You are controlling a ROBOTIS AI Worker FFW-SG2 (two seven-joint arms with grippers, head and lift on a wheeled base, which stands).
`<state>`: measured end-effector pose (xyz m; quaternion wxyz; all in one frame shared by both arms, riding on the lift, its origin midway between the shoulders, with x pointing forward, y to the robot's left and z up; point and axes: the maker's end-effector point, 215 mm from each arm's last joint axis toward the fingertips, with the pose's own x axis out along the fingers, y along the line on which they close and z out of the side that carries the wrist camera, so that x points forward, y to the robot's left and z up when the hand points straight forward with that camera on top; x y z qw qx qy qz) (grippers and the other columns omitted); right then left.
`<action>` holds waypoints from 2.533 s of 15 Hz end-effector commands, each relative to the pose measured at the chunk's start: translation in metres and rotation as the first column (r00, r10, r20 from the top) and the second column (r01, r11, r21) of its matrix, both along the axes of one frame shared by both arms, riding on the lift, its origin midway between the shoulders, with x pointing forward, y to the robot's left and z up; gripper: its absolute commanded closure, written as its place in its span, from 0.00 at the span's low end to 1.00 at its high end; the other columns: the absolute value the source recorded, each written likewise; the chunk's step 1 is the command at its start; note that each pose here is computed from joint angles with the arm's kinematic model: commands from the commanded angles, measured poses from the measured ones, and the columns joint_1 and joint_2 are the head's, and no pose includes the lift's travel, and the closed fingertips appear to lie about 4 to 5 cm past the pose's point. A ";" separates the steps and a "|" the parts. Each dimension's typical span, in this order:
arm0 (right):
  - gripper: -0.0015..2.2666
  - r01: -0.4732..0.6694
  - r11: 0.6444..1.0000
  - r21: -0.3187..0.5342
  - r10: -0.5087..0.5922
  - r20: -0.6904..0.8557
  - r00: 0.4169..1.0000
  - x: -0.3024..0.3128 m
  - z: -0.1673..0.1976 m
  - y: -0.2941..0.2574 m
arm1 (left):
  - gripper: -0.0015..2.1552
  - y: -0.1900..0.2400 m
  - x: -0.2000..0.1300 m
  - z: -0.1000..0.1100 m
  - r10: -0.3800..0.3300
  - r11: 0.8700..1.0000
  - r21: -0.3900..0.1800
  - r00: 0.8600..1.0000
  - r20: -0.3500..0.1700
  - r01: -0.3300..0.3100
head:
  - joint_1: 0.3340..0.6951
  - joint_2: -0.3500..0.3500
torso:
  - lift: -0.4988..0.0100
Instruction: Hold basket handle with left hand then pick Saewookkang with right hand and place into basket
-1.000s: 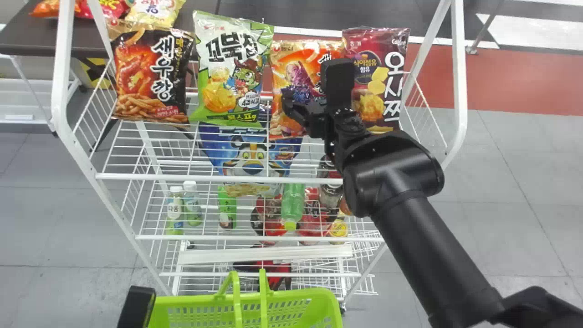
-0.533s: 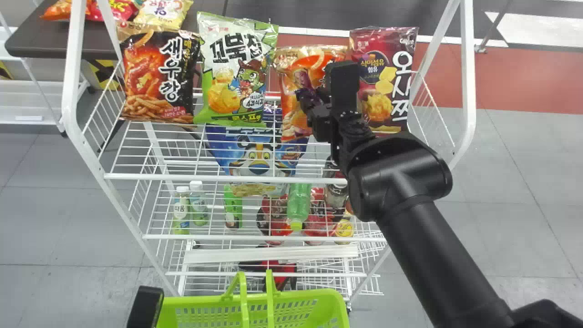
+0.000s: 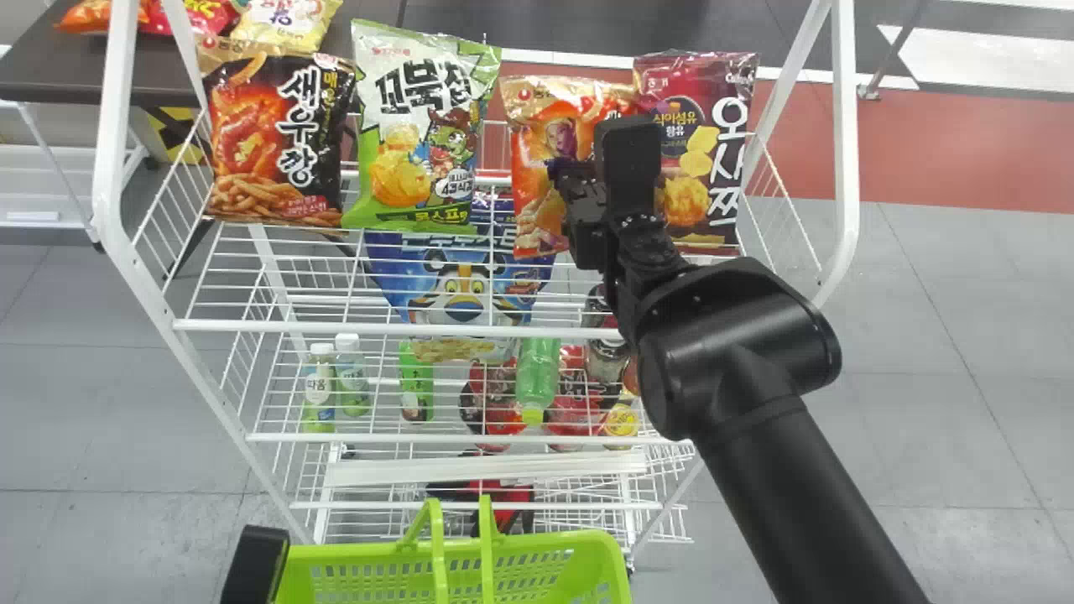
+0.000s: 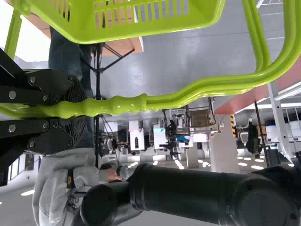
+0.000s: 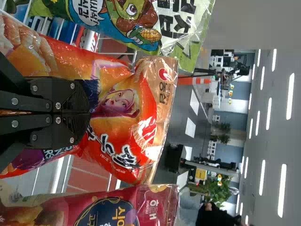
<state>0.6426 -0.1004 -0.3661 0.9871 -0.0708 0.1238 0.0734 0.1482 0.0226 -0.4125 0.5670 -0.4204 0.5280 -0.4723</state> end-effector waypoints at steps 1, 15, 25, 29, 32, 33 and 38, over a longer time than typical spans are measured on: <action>0.95 -0.008 1.000 0.000 0.008 0.004 1.000 -0.012 0.006 0.001 | 0.99 -0.001 -0.001 0.001 -0.002 1.000 -0.003 1.000 -0.001 0.002 | 1.00 0.34 | 0.95; 0.95 -0.171 0.982 -0.074 0.162 -0.118 0.980 -0.146 0.044 0.014 | 0.99 -0.007 0.002 0.002 -0.018 1.000 0.001 1.000 0.013 0.018 | 1.00 0.35 | 0.95; 0.95 -0.239 0.941 -0.241 0.074 -0.544 0.836 -0.327 -0.027 -0.060 | 0.99 -0.008 0.004 -0.001 -0.019 1.000 0.001 1.000 0.008 0.019 | 1.00 0.07 | 0.95; 0.95 -0.302 0.937 -0.174 0.162 -0.552 0.818 -0.354 -0.011 -0.037 | 0.99 -0.009 0.004 -0.001 -0.017 1.000 0.002 1.000 0.007 0.017 | 1.00 0.00 | 0.95; 0.95 -0.362 0.922 -0.134 0.227 -0.570 0.789 -0.374 -0.015 -0.011 | 0.99 -0.011 0.004 -0.001 -0.017 1.000 0.005 1.000 0.011 0.017 | 1.00 0.01 | 0.95; 0.95 -0.381 0.916 -0.124 0.240 -0.592 0.769 -0.385 -0.023 -0.005 | 0.99 -0.012 0.004 -0.001 -0.017 1.000 0.005 1.000 0.011 0.017 | 1.00 0.04 | 0.95; 0.95 -0.459 0.881 -0.117 0.253 -0.703 0.664 -0.430 -0.075 0.003 | 0.99 -0.014 0.005 0.000 -0.014 1.000 -0.001 1.000 0.011 0.014 | 1.00 0.07 | 0.95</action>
